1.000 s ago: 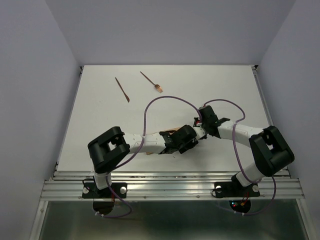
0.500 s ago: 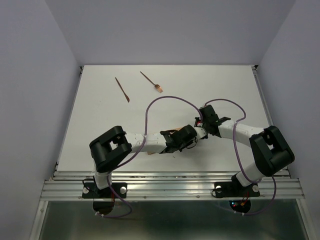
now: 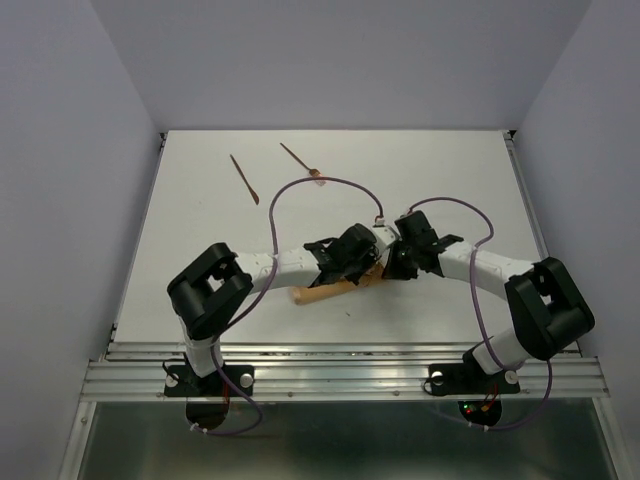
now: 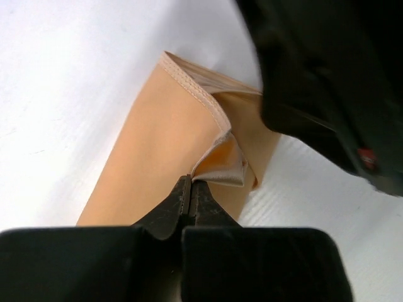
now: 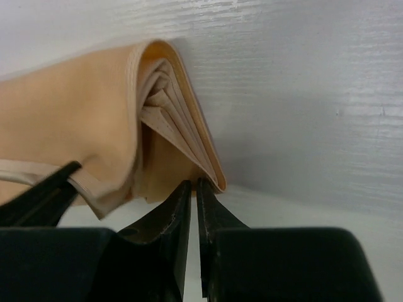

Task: Fold the napkin into a case and place the utensils inside

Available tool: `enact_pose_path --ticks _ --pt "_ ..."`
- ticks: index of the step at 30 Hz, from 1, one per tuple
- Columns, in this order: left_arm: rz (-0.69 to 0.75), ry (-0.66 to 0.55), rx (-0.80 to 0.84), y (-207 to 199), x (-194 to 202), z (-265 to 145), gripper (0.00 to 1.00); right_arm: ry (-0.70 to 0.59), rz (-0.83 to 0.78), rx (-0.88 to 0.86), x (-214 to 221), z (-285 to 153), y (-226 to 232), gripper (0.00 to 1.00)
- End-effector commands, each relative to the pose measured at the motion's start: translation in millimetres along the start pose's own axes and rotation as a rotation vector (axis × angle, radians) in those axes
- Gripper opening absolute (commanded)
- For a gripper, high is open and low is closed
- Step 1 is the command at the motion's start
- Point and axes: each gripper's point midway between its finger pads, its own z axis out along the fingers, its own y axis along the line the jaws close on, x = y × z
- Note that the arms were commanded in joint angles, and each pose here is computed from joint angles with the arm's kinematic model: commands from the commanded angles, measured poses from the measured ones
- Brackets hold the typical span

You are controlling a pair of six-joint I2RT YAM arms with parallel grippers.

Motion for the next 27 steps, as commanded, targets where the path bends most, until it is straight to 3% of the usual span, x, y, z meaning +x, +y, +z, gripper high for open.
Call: enact_pose_path --ticks 1,14,27 --pt "-0.156 -0.156 0.043 10 -47 -23 0.00 -0.043 -0.045 0.016 -11 -15 3 0.15" --pt "-0.260 -0.156 0.114 5 -43 -26 0.00 -0.129 -0.030 -0.018 -31 -29 22 0.26" --pt "-0.305 -0.152 0.084 9 -41 -24 0.00 -0.126 0.015 0.053 -25 -12 29 0.29"
